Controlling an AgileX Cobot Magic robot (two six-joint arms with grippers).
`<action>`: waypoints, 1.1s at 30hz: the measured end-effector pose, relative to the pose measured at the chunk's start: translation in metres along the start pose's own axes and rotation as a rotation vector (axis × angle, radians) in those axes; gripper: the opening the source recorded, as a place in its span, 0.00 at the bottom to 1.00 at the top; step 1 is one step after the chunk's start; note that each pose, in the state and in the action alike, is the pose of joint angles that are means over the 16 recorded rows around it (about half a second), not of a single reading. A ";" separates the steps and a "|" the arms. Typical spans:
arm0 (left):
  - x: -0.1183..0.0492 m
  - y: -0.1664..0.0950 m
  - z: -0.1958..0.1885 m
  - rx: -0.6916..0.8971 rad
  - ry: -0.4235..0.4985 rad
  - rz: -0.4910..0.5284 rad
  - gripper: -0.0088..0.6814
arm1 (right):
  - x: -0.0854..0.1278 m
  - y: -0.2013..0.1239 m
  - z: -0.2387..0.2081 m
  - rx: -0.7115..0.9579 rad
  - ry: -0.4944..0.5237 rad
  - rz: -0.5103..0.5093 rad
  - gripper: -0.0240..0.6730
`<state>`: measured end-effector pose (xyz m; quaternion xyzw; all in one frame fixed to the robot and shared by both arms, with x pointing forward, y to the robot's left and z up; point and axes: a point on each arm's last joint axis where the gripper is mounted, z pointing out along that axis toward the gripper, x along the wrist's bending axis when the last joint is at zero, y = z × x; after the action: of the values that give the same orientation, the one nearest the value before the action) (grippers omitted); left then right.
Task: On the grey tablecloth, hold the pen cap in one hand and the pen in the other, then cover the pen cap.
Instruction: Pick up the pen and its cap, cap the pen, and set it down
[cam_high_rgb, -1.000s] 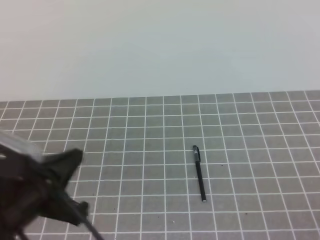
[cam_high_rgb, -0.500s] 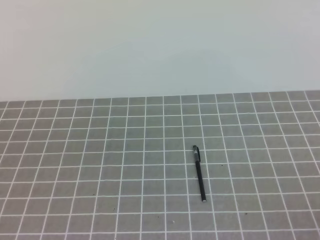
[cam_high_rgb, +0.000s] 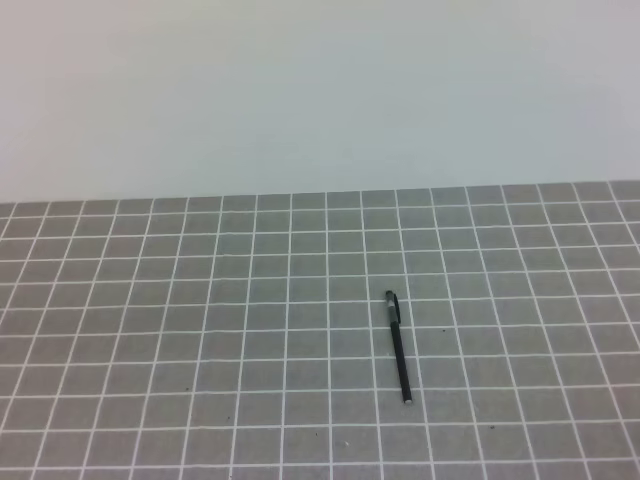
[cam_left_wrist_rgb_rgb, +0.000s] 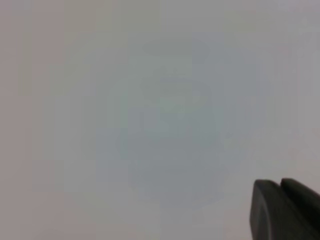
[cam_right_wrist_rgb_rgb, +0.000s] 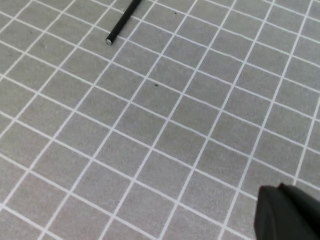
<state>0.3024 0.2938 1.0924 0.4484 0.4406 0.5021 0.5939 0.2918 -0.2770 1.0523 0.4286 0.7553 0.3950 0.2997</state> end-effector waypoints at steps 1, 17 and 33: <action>0.000 -0.002 -0.002 -0.002 -0.002 -0.006 0.01 | 0.000 0.000 0.000 0.000 0.000 0.000 0.04; -0.003 -0.069 -0.032 0.258 0.000 -0.058 0.01 | 0.000 0.000 0.000 0.002 0.000 0.000 0.04; 0.011 -0.113 -0.035 0.339 0.105 -0.108 0.01 | 0.000 0.000 0.000 0.002 0.000 0.000 0.04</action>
<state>0.2924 0.2970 0.9736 0.4909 0.5729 0.4106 0.5121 0.2920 -0.2769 1.0521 0.4288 0.7557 0.3942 0.2992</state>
